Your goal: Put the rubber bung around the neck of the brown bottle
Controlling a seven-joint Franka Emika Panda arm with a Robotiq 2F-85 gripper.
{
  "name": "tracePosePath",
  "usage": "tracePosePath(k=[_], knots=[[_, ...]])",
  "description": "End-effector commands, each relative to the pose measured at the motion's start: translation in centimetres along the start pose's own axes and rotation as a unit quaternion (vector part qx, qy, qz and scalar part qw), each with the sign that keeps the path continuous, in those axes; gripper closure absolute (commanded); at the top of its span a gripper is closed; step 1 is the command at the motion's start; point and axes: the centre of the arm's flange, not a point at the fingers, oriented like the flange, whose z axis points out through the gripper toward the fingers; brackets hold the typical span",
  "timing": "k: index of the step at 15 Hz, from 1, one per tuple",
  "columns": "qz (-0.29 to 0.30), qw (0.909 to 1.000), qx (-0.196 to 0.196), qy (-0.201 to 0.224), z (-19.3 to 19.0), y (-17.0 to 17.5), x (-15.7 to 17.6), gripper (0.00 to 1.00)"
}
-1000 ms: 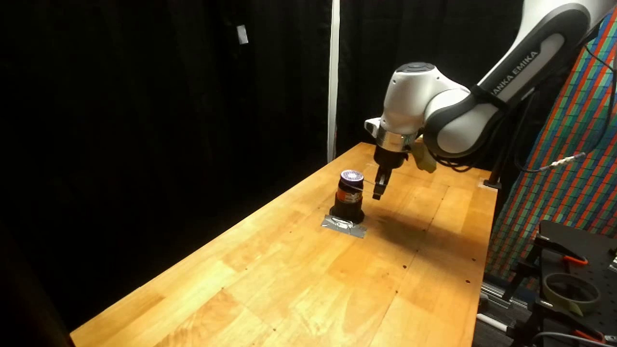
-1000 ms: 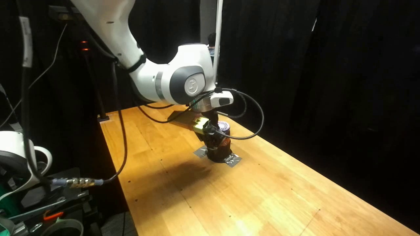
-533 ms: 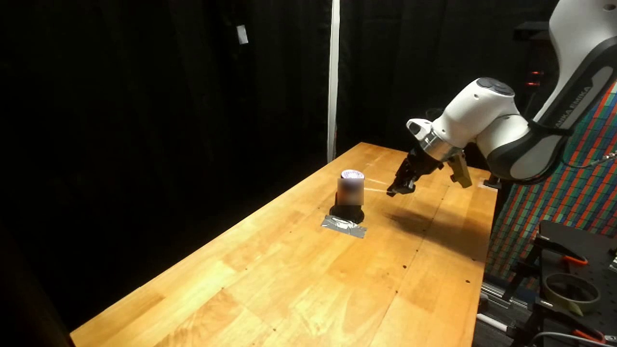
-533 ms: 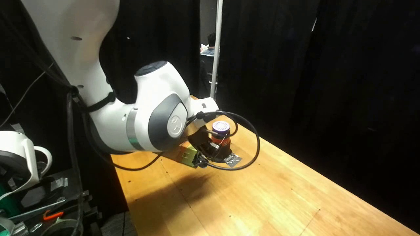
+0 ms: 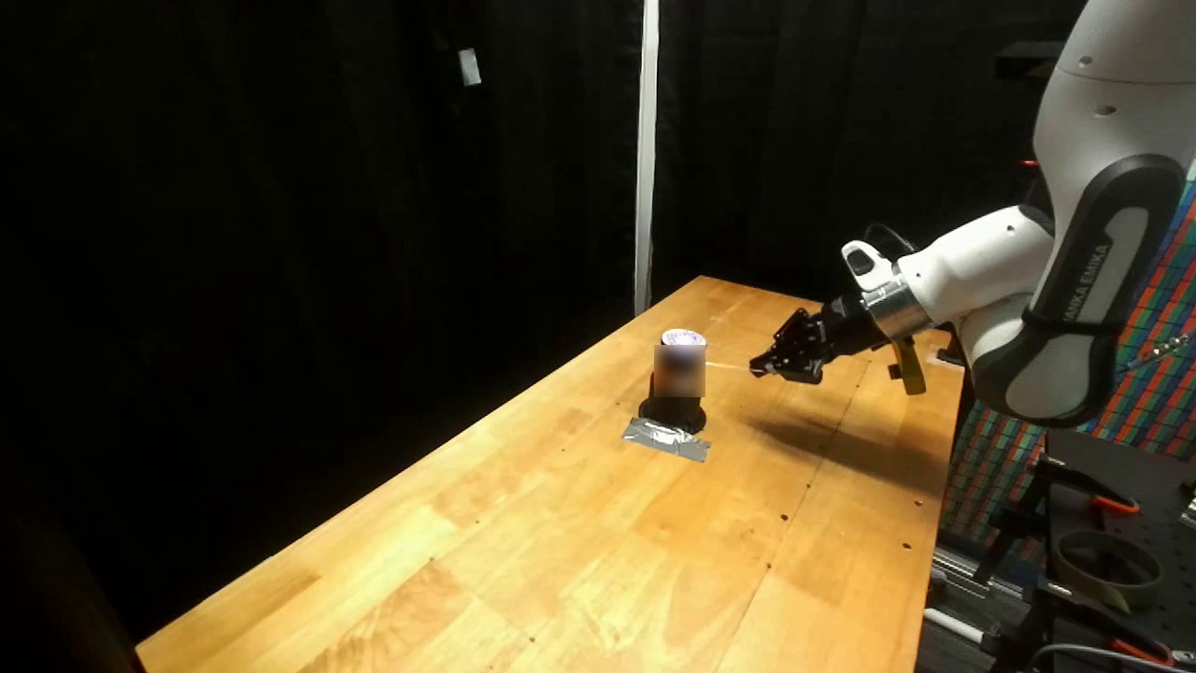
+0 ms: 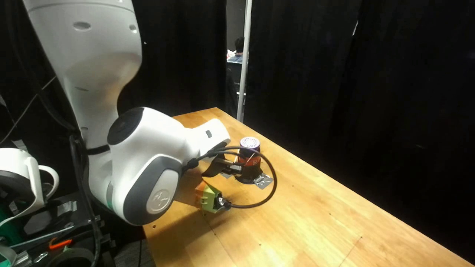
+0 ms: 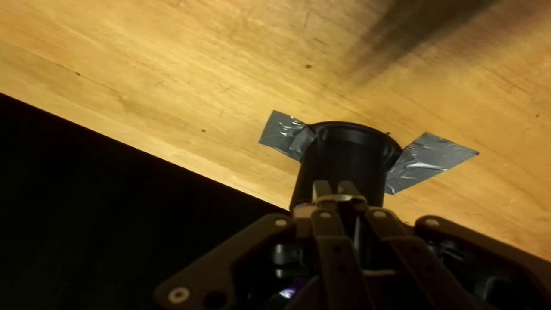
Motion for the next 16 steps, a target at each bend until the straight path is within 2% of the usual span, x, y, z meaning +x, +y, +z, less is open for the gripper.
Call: tracePosePath(k=[1, 4, 5, 9, 16], knots=[[-0.019, 0.998, -0.006, 0.06, 0.8, -2.7, -6.2, 0.87], [-0.043, 0.992, -0.023, 0.116, 1.0, -3.1, -8.1, 0.88], [-0.051, 0.9915, -0.023, 0.118, 1.7, -2.9, -8.2, 0.87], [-0.086, 0.9816, -0.05, 0.163, 2.5, -0.6, -5.2, 0.87], [-0.132, 0.9733, -0.064, 0.177, 1.9, 0.2, -4.2, 0.88]])
